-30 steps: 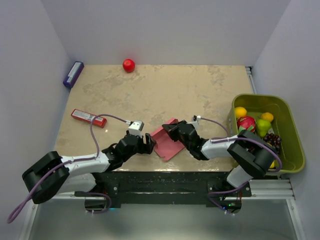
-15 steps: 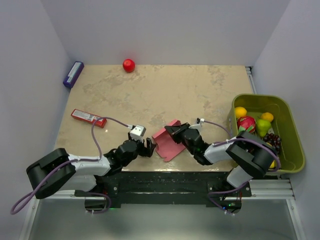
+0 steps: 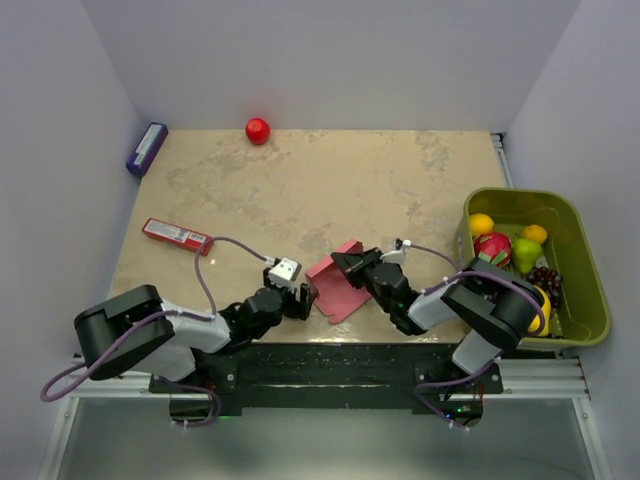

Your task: Fold the paper box

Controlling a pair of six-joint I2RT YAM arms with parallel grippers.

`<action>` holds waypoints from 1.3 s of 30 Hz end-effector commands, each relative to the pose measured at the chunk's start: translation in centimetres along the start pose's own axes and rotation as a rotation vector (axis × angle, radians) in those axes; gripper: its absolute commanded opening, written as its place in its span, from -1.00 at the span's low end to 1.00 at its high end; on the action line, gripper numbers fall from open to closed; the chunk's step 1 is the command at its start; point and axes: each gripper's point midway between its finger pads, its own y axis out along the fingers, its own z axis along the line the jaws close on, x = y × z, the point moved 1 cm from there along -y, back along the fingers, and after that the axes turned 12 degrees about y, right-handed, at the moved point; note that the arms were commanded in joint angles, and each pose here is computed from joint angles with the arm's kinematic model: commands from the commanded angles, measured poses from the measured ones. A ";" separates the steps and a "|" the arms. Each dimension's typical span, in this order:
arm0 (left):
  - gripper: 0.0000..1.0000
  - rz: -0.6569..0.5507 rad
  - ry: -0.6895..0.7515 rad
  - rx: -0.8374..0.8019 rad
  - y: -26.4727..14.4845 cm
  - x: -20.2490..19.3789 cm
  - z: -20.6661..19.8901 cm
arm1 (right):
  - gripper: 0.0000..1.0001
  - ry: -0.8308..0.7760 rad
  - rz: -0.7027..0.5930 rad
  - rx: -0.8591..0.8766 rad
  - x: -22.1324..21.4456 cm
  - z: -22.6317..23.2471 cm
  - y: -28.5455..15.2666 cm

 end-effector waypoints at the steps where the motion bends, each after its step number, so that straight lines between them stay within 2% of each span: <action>1: 0.48 -0.121 -0.038 0.088 0.6 3.0 0.5 | -1.00 -0.085 -0.030 -0.038 1.0 -2.6 -0.6; 11: 0.45 -0.208 -0.033 0.073 1.1 4.6 -0.6 | -1.00 -0.034 -0.012 0.018 1.1 -3.4 -1.2; 23: 0.40 -0.197 -0.012 0.140 2.3 4.4 -0.6 | -1.00 -0.029 -0.026 0.017 1.5 -3.6 -1.6; 29: 0.15 -0.171 0.003 0.220 2.8 3.9 0.2 | -1.00 -0.044 -0.033 0.018 1.6 -3.2 -1.6; 39: 0.09 -0.198 0.078 0.311 3.3 4.9 1.1 | -1.00 -0.044 -0.030 -0.003 1.5 -3.6 -1.5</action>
